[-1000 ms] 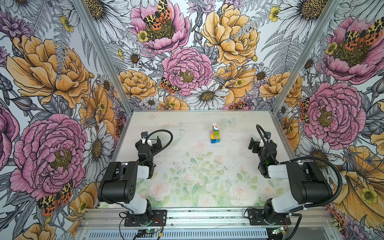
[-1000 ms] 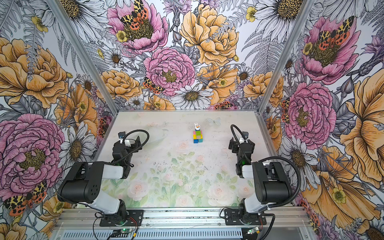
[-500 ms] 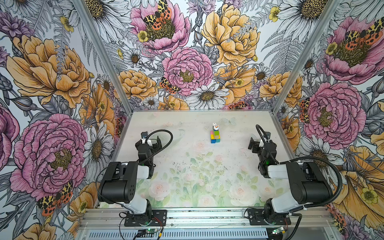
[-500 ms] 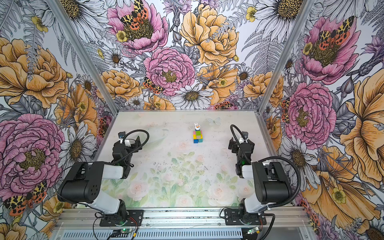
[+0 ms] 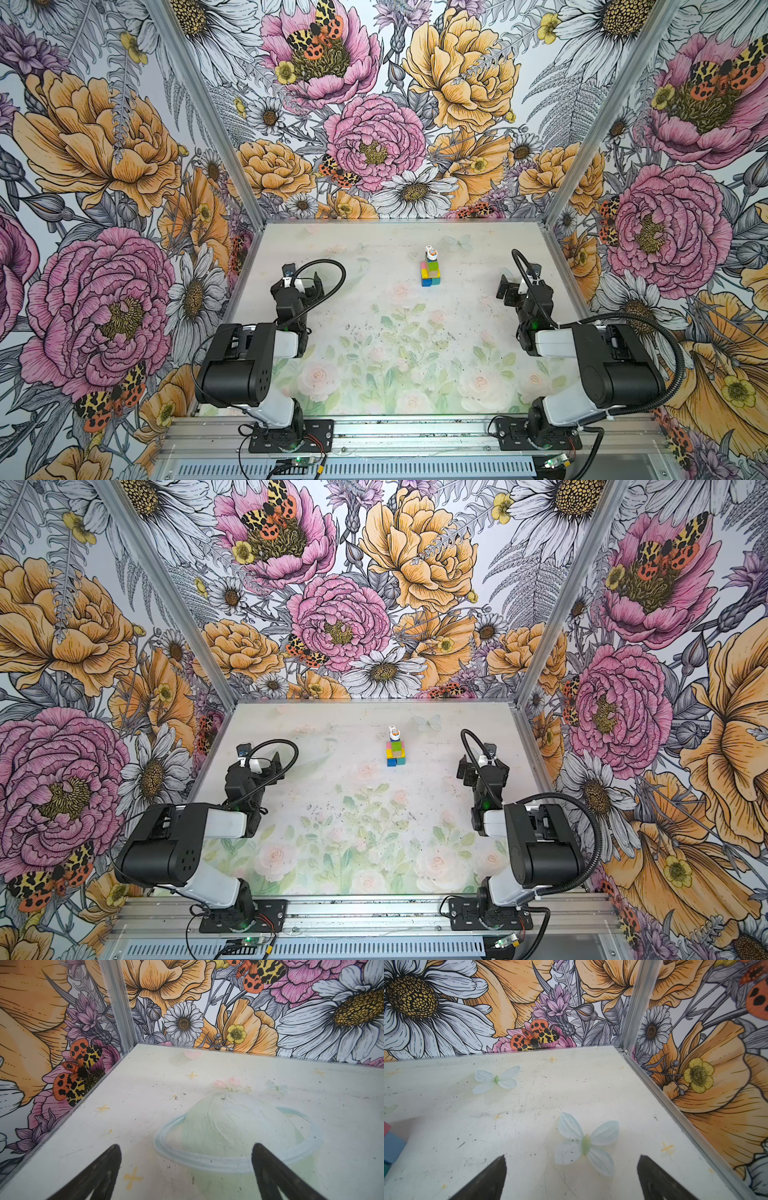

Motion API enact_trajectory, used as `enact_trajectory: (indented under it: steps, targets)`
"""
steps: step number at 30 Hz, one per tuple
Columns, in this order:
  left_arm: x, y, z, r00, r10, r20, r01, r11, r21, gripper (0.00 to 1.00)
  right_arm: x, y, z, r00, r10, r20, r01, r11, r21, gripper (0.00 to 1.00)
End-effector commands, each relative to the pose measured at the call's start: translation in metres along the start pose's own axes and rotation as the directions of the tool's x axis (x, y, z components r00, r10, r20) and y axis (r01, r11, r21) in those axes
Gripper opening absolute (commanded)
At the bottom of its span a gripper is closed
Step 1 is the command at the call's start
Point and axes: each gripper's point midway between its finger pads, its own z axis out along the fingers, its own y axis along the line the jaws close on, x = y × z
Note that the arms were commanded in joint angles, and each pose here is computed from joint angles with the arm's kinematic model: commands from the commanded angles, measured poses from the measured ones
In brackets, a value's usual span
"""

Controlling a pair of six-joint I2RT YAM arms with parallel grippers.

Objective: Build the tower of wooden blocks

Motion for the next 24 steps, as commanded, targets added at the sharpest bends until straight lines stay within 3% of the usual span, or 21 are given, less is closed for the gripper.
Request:
enact_trajectory:
  steps: [1, 24]
  targets:
    - [-0.0057, -0.0036, 0.0003, 1.000, -0.006, 0.015, 0.006, 1.000, 0.010, 0.99, -0.0053, 0.0035, 0.0022, 1.000, -0.015, 0.012, 0.015, 1.000, -0.007, 1.00]
    - [-0.0055, -0.0030, 0.0003, 1.000, -0.005, 0.015, 0.005, 1.000, 0.009, 0.99, -0.0044, 0.0116, 0.0034, 1.000, -0.029, 0.003, 0.029, 0.998, -0.064, 1.00]
